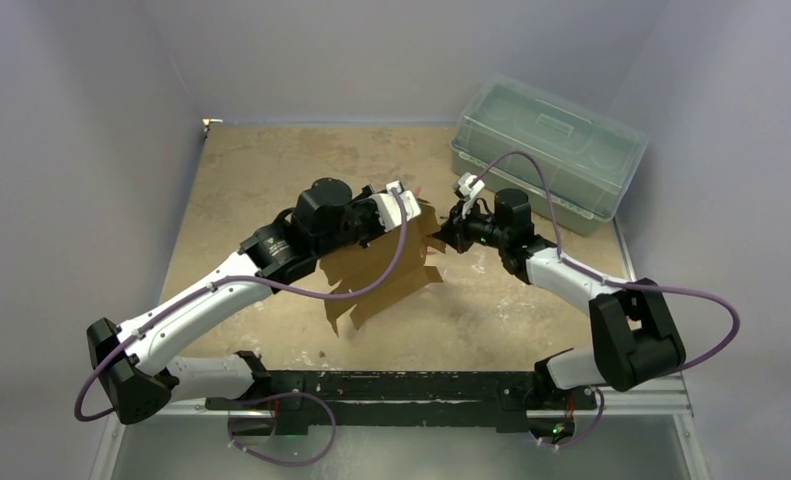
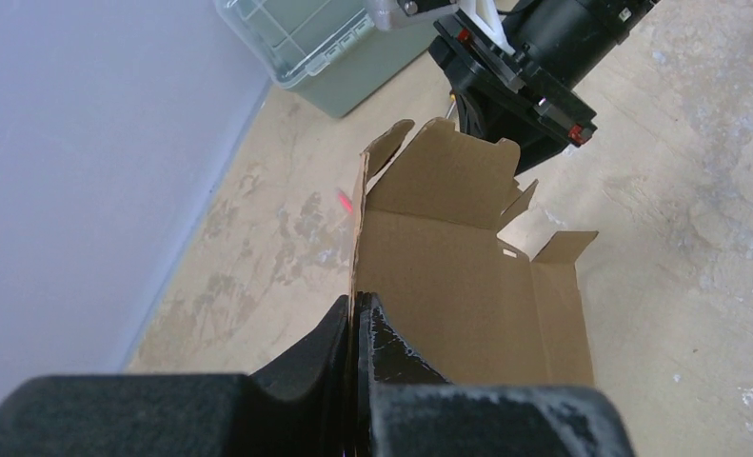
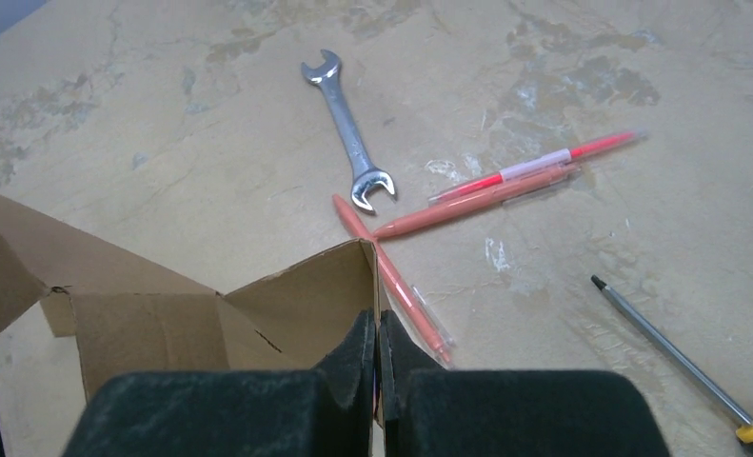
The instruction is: Fold the paper box
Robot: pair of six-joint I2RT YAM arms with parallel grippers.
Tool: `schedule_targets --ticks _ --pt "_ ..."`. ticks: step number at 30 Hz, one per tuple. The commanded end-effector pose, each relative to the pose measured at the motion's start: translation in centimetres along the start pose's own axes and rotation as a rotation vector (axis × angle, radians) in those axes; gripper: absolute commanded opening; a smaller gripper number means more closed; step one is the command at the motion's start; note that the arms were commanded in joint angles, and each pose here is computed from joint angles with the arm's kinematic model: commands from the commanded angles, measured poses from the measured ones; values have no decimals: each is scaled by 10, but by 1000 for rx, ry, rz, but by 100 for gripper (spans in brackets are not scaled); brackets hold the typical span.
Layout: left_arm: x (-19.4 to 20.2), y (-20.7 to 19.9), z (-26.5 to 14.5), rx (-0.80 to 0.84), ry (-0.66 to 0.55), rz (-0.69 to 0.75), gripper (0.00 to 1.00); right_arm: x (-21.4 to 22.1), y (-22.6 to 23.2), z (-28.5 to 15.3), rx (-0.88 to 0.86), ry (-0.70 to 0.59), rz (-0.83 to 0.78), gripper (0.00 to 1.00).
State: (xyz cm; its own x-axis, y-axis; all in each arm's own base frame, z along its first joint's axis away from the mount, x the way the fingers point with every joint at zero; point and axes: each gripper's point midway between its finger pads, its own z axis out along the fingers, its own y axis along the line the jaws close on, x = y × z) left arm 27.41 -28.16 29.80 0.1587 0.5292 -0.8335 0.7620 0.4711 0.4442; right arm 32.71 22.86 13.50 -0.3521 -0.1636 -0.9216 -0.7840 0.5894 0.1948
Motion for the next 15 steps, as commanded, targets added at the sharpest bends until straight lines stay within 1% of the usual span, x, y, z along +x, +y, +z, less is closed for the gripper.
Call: schedule_targets --ticks 1,4,7,11,15 --pt "-17 14 -7 -30 -21 57 0 -28 -2 -4 38 -103 8 0" --pt "-23 22 -11 -49 -19 93 0 -34 -1 -5 40 -132 19 0" --pt "-20 25 -11 -54 3 116 0 -36 1 -6 35 -145 21 0" --pt "-7 20 -8 -51 35 120 0 -27 5 -5 11 -118 12 0" --pt "1 21 -10 -82 35 115 0 -18 3 -9 18 -81 -40 0"
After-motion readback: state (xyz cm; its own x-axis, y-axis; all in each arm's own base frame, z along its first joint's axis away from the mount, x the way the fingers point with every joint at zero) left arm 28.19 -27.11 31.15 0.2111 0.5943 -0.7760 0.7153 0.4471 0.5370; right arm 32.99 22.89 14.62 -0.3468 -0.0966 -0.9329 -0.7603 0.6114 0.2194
